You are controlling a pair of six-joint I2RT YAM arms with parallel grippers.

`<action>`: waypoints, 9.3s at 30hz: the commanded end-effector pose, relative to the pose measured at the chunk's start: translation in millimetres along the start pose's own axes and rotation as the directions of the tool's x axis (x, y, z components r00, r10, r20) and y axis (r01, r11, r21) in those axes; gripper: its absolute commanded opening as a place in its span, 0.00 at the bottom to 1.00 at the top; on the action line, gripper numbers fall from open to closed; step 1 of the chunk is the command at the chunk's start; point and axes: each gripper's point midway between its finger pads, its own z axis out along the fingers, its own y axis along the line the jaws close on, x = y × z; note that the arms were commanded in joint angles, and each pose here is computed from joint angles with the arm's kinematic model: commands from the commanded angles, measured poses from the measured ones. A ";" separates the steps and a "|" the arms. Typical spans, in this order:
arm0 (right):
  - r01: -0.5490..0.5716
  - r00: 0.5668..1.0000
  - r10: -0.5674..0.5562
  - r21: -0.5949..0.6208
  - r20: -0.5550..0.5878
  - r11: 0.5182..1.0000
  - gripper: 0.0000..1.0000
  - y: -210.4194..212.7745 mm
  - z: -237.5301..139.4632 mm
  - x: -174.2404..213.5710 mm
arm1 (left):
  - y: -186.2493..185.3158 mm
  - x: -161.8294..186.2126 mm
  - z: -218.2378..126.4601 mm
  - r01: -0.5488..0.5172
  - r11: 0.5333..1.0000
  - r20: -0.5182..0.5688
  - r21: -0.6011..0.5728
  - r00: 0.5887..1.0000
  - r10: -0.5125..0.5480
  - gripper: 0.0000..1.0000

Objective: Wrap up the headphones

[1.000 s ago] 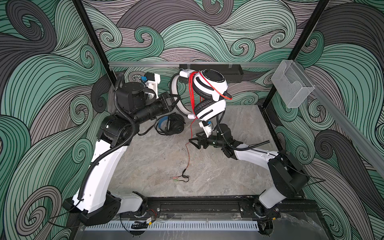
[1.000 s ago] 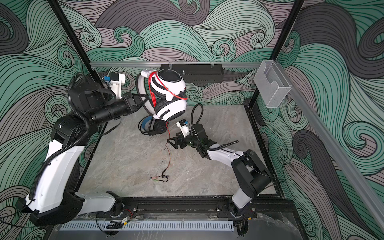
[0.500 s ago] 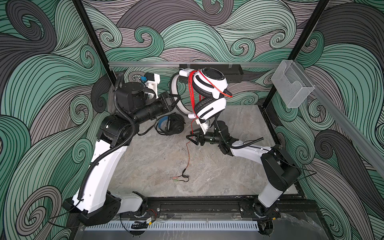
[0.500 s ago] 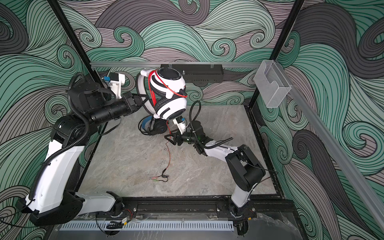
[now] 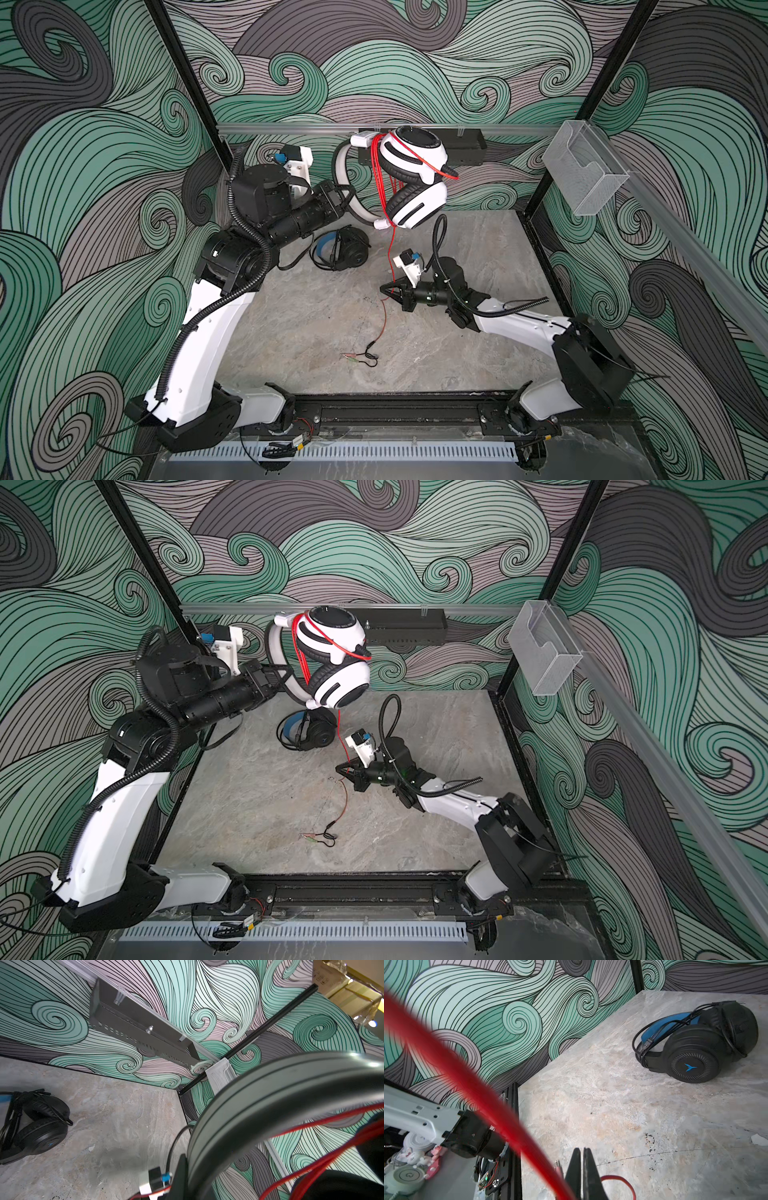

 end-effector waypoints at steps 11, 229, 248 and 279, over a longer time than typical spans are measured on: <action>0.281 0.933 -0.209 0.230 -0.294 0.932 0.00 41.1 -58.5 43.0 | 60.1 -52.1 17.8 -0.007 0.953 0.301 -0.302 0.948 0.102 0.00; 0.655 0.717 -0.528 0.181 -0.455 0.733 0.15 45.3 -99.9 -76.0 | 109.3 178.0 -28.0 -0.643 0.762 -0.442 0.073 0.664 0.603 0.00; 0.465 0.884 -0.465 0.187 -0.047 0.865 0.48 56.9 -118.0 -74.3 | 50.1 155.6 -28.9 -0.527 0.830 -0.382 0.185 0.739 0.554 0.00; 0.377 0.911 -0.406 0.246 0.078 0.893 0.53 58.3 -142.0 -78.2 | 19.6 119.7 -34.3 -0.371 0.914 -0.306 0.165 0.862 0.405 0.00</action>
